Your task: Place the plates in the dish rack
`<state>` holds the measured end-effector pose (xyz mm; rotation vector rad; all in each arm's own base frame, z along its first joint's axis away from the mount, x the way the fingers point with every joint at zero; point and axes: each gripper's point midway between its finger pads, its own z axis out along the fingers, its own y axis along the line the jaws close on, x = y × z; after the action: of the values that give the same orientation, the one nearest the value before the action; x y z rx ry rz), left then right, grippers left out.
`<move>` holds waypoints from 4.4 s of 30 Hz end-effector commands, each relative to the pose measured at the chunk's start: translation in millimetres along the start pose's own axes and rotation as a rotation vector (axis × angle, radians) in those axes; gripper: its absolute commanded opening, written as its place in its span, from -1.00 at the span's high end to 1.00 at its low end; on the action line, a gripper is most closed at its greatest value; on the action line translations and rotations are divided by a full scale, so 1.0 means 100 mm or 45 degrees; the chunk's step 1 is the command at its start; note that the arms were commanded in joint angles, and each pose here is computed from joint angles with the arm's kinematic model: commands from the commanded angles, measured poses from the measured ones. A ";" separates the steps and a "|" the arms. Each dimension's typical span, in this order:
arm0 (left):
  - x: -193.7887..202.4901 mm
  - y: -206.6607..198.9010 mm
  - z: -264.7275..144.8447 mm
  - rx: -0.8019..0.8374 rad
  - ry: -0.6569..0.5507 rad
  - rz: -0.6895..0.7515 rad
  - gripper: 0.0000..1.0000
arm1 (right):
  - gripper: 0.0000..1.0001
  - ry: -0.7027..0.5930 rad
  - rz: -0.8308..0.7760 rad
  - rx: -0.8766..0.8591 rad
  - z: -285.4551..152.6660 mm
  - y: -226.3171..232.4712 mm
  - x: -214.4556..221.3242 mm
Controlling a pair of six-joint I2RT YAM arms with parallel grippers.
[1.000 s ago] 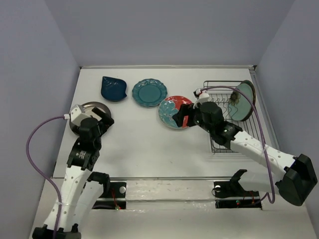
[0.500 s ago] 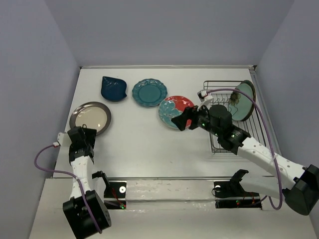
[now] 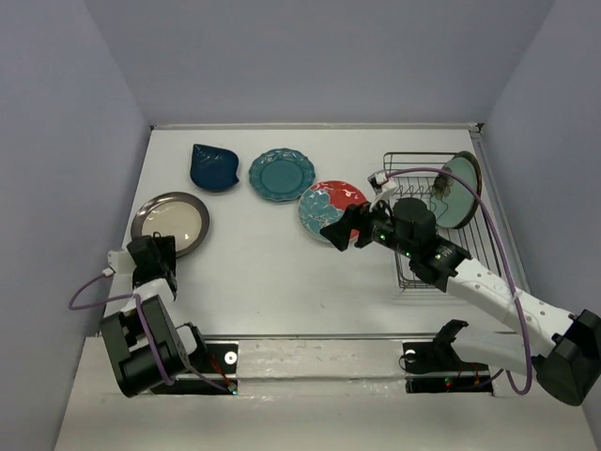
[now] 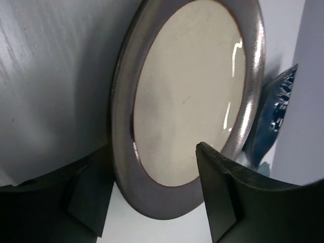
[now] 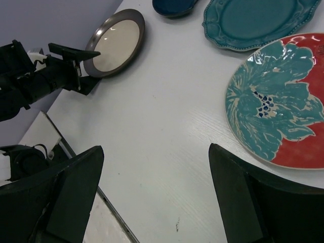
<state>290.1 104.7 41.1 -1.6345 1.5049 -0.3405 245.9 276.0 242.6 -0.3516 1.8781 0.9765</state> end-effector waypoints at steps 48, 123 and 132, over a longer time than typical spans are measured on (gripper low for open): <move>1.07 -2.15 -2.87 1.506 0.814 0.608 0.89 | -0.99 0.058 0.158 -0.099 0.68 0.01 -0.54; 1.75 -1.56 -2.88 1.526 0.747 1.435 -0.98 | 0.86 -0.277 -0.356 1.818 -1.63 -2.75 -1.64; 1.88 -1.49 -2.80 1.487 0.830 1.438 -0.98 | 0.86 -0.192 -0.224 1.801 -1.38 -3.04 -1.14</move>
<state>234.5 -186.8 234.9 0.3140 1.8928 -0.8650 375.6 -45.9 193.8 0.2191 2.0833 -0.6719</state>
